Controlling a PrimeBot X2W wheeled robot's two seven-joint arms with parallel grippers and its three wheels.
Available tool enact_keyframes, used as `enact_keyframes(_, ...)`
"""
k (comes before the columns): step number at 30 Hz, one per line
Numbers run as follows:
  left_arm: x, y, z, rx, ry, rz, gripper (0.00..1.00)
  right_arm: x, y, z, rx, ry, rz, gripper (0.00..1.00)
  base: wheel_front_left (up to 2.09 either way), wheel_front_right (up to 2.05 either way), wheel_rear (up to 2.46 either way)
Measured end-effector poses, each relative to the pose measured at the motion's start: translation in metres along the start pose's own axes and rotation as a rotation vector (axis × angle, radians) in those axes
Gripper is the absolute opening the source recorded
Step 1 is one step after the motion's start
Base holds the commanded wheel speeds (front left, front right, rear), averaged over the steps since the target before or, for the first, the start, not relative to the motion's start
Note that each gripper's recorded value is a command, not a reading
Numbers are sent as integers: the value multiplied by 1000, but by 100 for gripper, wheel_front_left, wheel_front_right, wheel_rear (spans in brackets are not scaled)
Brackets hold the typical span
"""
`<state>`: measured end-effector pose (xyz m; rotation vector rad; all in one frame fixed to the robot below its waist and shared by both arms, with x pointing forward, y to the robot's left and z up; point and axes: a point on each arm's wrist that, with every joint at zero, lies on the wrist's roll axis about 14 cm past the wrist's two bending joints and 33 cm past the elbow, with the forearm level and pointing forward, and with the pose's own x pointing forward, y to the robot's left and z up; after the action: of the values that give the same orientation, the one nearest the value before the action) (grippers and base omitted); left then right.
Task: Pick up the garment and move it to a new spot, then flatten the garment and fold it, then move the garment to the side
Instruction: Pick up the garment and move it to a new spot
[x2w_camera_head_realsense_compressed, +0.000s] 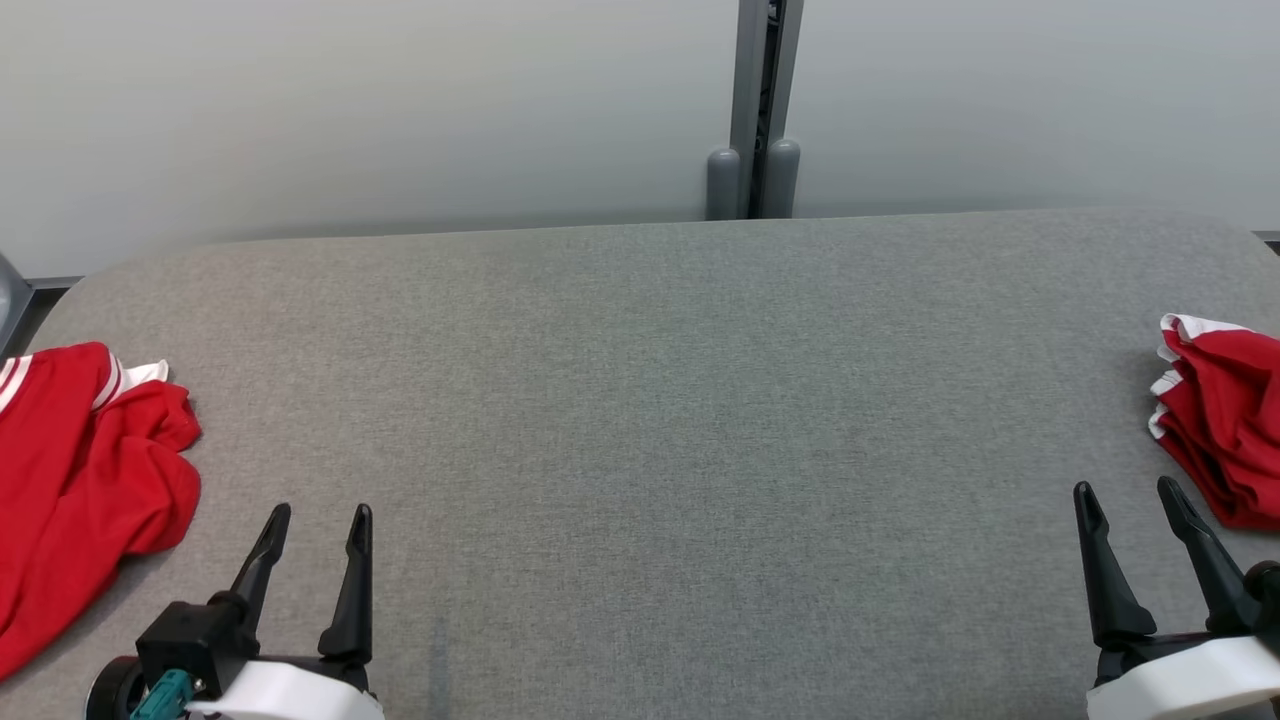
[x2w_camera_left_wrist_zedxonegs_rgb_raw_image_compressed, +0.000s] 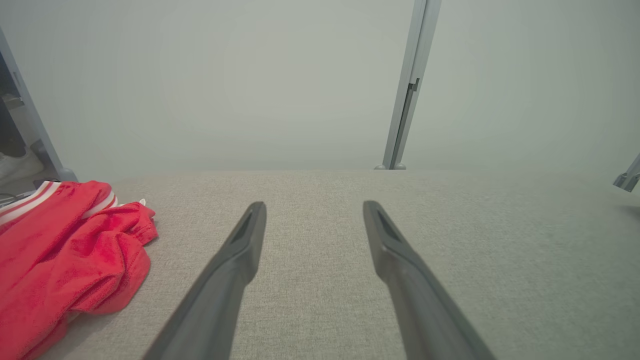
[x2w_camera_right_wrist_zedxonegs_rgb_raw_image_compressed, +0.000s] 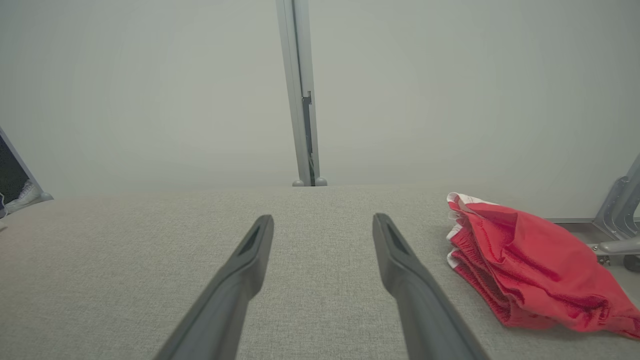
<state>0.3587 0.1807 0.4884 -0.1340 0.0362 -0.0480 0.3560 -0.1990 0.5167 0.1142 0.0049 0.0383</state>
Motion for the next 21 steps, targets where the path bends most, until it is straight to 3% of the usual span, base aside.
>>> enact_keyframes(7, 2, 11, 14, -4, -47, 38, 100, 12, 19, 0, 2, 0, 61, 100, 0, 0, 0)
enact_keyframes(21, -51, 78, 25, -14, -100, 282, 100, 49, 110, -2, 15, 10, 338, 100, 0, 0, 0)
